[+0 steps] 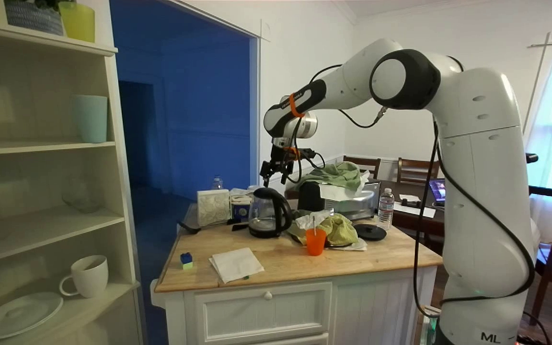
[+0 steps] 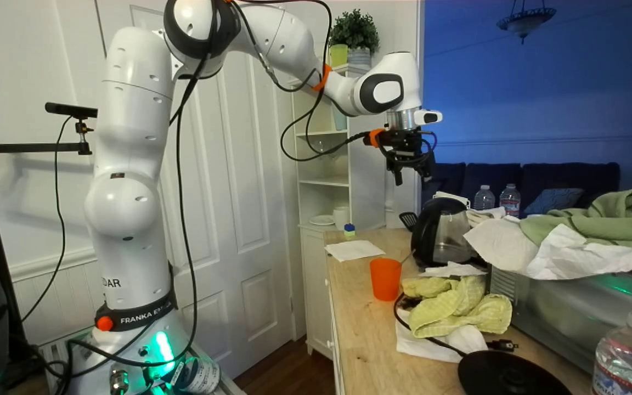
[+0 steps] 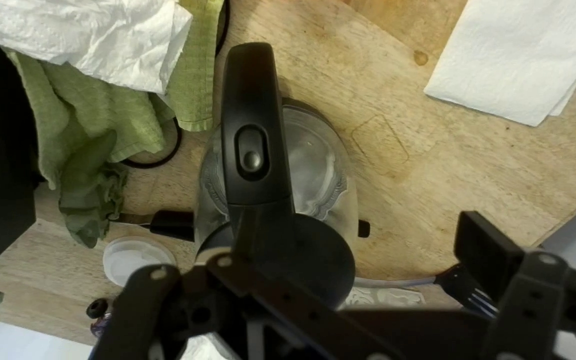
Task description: Put the kettle on the black base.
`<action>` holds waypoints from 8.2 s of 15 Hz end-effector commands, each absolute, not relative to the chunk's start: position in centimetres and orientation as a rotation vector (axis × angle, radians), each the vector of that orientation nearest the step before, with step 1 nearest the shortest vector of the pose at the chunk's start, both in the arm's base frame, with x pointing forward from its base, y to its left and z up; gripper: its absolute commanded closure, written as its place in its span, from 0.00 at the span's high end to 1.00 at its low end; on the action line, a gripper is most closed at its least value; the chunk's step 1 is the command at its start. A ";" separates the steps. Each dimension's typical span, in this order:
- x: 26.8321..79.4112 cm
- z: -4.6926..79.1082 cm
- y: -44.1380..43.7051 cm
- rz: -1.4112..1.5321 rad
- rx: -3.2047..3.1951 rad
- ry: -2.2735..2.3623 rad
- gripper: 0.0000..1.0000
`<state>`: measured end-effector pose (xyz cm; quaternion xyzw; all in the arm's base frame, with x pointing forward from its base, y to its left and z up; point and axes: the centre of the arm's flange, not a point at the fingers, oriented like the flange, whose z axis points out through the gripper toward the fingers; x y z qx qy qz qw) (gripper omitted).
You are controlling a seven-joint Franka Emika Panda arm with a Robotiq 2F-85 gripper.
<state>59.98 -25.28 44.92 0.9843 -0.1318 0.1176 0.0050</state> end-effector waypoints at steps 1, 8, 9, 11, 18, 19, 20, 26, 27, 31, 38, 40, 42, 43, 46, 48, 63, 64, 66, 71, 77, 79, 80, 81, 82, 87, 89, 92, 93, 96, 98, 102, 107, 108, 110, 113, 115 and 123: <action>60.0 44.9 -25.3 0.368 3.082 -0.413 1.00; 61.4 40.7 -29.0 0.362 3.037 -0.326 1.00; 61.5 40.3 -29.3 0.364 3.032 -0.318 1.00; 61.9 39.3 -30.0 0.377 3.026 -0.296 1.00; 63.9 37.5 -29.8 0.374 3.032 -0.312 1.00; 64.1 37.3 -29.8 0.367 3.038 -0.313 1.00; 64.2 37.1 -29.8 0.366 3.035 -0.315 0.75; 64.3 36.7 -30.1 0.307 3.067 -0.356 0.39; 64.2 36.7 -30.1 0.294 3.075 -0.365 0.31; 64.2 36.8 -30.1 0.298 3.078 -0.402 0.19; 62.2 39.3 -29.1 0.451 3.062 -0.529 0.19; 61.4 39.6 -28.5 0.459 3.056 -0.557 0.19; 60.5 40.1 -27.9 0.470 3.042 -0.577 0.19; 60.1 40.4 -27.6 0.479 3.034 -0.583 0.19; 58.7 41.9 -26.9 0.513 3.035 -0.591 0.19; 58.1 42.8 -26.5 0.518 3.029 -0.604 0.19; 43.6 53.9 -23.0 0.443 2.896 -1.019 0.19; 42.4 54.4 -23.0 0.450 2.878 -1.076 0.19; 40.3 54.8 -23.5 0.452 2.838 -1.192 0.19; 35.5 54.6 -27.2 0.432 2.726 -1.482 0.19; 32.1 52.5 -32.7 0.354 2.571 -1.676 0.19; 31.5 51.6 -33.9 0.315 2.520 -1.718 0.19; 31.2 51.1 -34.5 0.302 2.496 -1.738 0.19; 31.1 50.5 -35.0 0.289 2.477 -1.754 0.19; 30.9 50.0 -35.6 0.280 2.467 -1.759 0.19; 30.5 46.6 -39.2 0.307 2.402 -1.787 0.19; 29.9 45.6 -40.5 0.333 2.367 -1.809 0.19; 29.4 43.9 -41.8 0.315 2.331 -1.841 0.19; 29.1 43.5 -42.2 0.319 2.314 -1.848 0.19; 29.1 42.7 -43.0 0.331 2.278 -1.859 0.19; 29.2 42.6 -43.3 0.339 2.258 -1.856 0.19; 29.6 42.4 -44.1 0.347 2.246 -1.853 0.19; 30.3 42.1 -45.4 0.356 2.253 -1.843 0.19; 30.4 42.1 -45.6 0.355 2.254 -1.841 0.19; 30.7 41.8 -46.0 0.346 2.257 -1.839 0.19; 31.2 41.3 -46.3 0.340 2.285 -1.839 0.19; 31.6 40.9 -46.5 0.337 2.305 -1.841 0.19; 31.8 40.0 -47.3 0.306 2.313 -1.858 0.19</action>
